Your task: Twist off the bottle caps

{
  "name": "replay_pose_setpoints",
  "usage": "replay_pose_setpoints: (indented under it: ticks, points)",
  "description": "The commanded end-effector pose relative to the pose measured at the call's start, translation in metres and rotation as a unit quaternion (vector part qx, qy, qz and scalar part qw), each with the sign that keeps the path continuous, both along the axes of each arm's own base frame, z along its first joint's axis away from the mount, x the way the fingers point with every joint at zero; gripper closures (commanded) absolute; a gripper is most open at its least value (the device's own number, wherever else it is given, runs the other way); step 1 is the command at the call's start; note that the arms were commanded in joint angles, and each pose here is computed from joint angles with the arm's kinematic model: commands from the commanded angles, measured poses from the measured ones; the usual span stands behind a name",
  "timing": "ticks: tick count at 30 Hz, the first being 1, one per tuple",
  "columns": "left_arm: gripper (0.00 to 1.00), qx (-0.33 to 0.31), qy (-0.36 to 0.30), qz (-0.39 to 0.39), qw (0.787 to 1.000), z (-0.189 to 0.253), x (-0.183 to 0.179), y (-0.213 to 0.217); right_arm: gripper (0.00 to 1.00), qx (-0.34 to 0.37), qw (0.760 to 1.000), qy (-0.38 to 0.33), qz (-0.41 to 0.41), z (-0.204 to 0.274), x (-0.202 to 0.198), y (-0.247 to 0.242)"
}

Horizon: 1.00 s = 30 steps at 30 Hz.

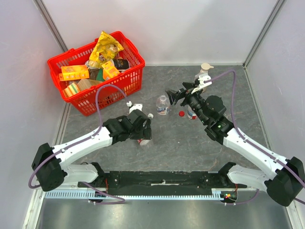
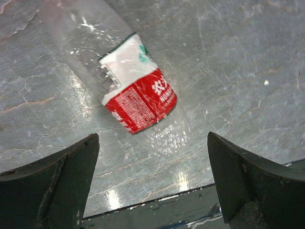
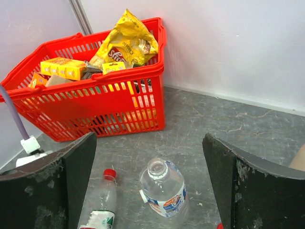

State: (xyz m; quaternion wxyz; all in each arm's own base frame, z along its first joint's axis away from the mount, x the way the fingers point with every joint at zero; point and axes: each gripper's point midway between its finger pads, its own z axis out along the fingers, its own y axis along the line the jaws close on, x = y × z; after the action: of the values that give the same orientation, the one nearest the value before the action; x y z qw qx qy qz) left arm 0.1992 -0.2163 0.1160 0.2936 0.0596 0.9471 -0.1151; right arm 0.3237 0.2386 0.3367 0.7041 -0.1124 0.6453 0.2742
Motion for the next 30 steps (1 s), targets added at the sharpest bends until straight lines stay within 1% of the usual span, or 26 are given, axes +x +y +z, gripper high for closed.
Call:
replay_pose_setpoints:
  ticks: [1, 4, 9, 14, 25, 27, 30]
  points:
    - [0.00, -0.058, 0.007, 0.095, 0.994, -0.003, 0.014, 0.004, 0.02, 0.017, 0.999, -0.026, 0.013, 0.018, -0.007, 0.000]
    - [0.00, -0.071, 0.022, 0.102, 0.992, -0.018, 0.018, 0.005, 0.02, 0.021, 0.999, -0.022, 0.011, 0.017, -0.007, 0.000]
    - [0.00, -0.052, 0.043, 0.112, 0.991, -0.039, 0.023, 0.009, 0.02, 0.024, 0.999, -0.024, 0.018, 0.019, -0.008, 0.002]
    - [0.00, -0.060, 0.038, 0.099, 0.993, -0.048, 0.033, -0.001, 0.02, 0.027, 0.999, -0.022, 0.010, 0.017, -0.008, -0.001]
    - [0.01, 0.016, 0.091, 0.094, 0.991, -0.092, 0.040, -0.001, 0.02, 0.017, 1.000, -0.019, 0.006, 0.013, -0.006, -0.002]
    - [0.02, 0.021, 0.094, 0.092, 0.991, -0.096, 0.040, -0.001, 0.02, 0.014, 1.000, -0.017, 0.004, 0.011, -0.005, -0.002]
    - [0.08, 0.025, 0.093, 0.090, 0.991, -0.097, 0.040, 0.000, 0.02, 0.009, 1.000, -0.011, 0.004, 0.007, -0.004, -0.002]
